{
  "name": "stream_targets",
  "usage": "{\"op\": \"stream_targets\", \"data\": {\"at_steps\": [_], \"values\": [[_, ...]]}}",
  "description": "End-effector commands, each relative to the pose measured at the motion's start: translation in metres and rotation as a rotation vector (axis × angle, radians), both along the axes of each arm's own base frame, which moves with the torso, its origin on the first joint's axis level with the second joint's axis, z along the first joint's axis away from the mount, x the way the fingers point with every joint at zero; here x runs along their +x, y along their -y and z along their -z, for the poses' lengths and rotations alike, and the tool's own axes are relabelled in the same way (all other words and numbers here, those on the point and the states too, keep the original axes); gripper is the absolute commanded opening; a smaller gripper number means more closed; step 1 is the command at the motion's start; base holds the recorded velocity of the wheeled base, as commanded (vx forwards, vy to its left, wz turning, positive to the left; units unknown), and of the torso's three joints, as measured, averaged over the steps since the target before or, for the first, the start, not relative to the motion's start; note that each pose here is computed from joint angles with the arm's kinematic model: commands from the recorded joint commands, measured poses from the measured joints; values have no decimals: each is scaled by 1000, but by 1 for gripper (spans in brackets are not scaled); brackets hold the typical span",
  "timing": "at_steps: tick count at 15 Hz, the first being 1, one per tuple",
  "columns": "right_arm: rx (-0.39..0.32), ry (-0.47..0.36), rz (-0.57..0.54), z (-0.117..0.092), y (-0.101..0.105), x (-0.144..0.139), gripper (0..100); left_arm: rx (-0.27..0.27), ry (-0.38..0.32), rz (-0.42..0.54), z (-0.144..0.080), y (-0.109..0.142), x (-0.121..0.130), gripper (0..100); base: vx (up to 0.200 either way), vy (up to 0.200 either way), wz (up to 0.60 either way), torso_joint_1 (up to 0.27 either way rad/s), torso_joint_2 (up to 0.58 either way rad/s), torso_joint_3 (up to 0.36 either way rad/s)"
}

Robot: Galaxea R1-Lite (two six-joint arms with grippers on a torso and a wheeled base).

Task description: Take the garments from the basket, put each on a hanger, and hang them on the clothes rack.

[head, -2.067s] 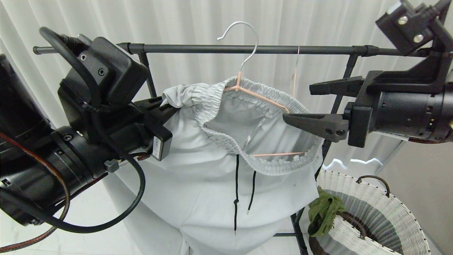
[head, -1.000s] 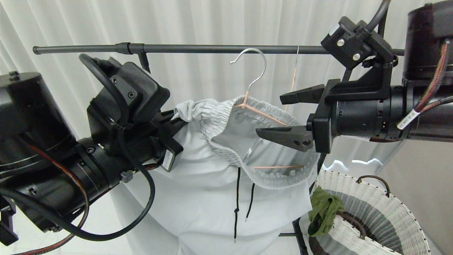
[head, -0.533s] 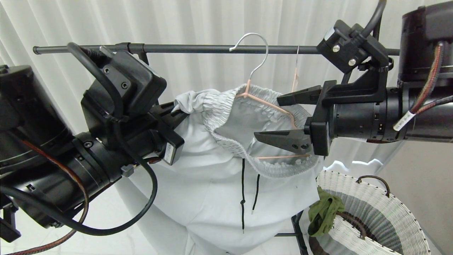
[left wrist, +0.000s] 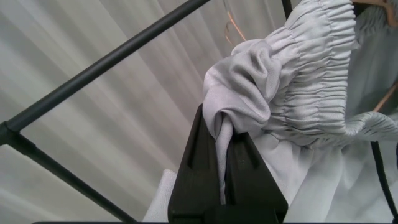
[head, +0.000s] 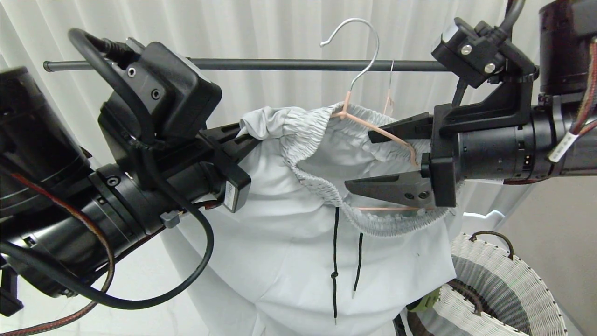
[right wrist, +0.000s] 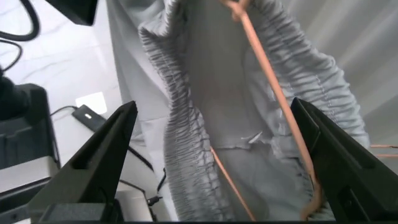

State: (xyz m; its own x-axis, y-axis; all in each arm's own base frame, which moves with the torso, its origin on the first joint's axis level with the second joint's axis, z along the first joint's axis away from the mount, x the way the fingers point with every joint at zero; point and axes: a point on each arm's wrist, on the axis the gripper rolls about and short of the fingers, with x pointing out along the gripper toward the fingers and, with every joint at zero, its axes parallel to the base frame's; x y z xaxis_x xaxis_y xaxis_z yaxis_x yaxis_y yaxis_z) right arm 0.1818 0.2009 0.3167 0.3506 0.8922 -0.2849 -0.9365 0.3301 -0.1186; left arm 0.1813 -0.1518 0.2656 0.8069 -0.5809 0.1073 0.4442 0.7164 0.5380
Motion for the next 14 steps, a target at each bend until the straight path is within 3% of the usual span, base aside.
{"op": "stream_targets", "data": {"at_steps": [1, 8, 9, 14], "values": [[2, -7, -19, -6, -1, 0, 100, 0, -1, 14, 0, 3, -2, 0, 0, 0, 0, 0, 0, 0], [-52, -72, -23, 0, 0, 4, 100, -7, 9, 43, -5, 13, -1, 0, 0, 0, 0, 0, 0, 0], [-51, -72, -19, 0, 0, 5, 0, -7, 9, 43, -5, 13, -1, 0, 0, 0, 0, 0, 0, 0], [-46, -63, 8, -1, 5, 11, 0, -3, 5, 44, -3, 14, 0, 0, 0, 0, 0, 0, 0, 0]]}}
